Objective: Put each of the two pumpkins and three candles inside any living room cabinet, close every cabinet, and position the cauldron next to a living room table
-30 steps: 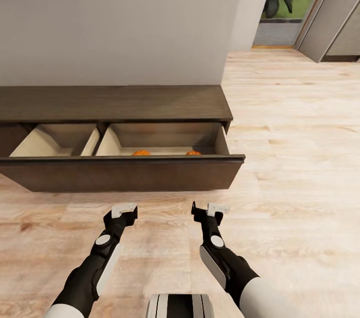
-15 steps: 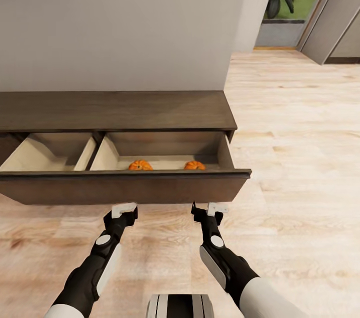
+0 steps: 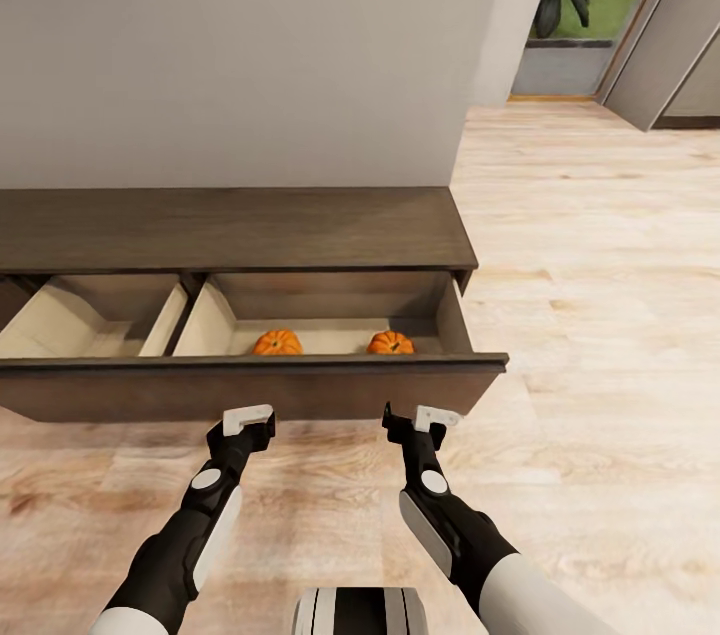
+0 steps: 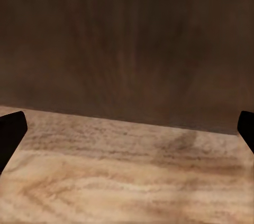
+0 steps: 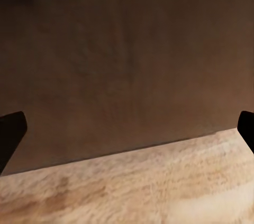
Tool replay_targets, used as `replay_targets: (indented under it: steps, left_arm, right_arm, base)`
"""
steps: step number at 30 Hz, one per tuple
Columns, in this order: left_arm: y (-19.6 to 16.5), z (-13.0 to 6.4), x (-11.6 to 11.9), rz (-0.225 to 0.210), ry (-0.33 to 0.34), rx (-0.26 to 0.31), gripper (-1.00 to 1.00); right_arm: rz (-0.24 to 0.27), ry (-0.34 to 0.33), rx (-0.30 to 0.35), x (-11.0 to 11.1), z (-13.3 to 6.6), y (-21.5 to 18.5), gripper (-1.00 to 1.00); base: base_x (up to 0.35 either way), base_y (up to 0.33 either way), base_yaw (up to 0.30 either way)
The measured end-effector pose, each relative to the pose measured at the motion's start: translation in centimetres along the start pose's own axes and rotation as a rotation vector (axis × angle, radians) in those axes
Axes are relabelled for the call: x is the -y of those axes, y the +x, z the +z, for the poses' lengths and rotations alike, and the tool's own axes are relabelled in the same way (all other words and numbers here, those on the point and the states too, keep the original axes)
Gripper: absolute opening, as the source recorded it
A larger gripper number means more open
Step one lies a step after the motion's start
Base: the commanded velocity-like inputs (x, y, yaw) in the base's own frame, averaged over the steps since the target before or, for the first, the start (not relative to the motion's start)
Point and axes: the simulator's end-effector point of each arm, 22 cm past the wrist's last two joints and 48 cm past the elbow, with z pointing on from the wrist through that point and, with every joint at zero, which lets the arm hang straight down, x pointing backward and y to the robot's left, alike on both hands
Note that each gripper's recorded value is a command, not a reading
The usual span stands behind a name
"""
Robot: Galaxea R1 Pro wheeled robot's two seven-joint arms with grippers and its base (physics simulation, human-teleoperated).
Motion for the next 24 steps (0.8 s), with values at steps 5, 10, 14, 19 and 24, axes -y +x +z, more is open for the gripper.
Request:
replay_targets:
  steps: [5,10,14,19,24]
  left_arm:
    - [0.0,0.0,-0.03,0.0,-0.001,0.0,1.0]
    - [-0.01,0.0,-0.04,-0.001,-0.001,0.0,1.0]
    - [0.0,0.0,-0.03,-0.001,0.0,0.0,1.0]
    - [-0.02,0.01,-0.03,-0.001,-0.001,0.001,1.0]
    - [0.0,0.0,-0.02,-0.001,0.0,0.001,1.0]
  right_arm:
    - [0.001,0.0,-0.001,-0.02,-0.01,0.0,1.0]
    - [0.001,0.0,0.0,-0.04,-0.01,-0.01,1.0]
    - [0.001,0.0,-0.002,0.01,-0.01,0.06,1.0]
    - [0.0,0.0,-0.001,0.0,0.0,0.04,1.0]
    - [0.003,0.001,-0.001,-0.02,-0.01,0.05,1.0]
  base:
    - [0.15,0.0,0.0]
    - [0.13,0.0,0.0]
    - [0.083,0.0,0.0]
    - [0.063,0.0,0.0]
    - [0.001,0.0,0.0]
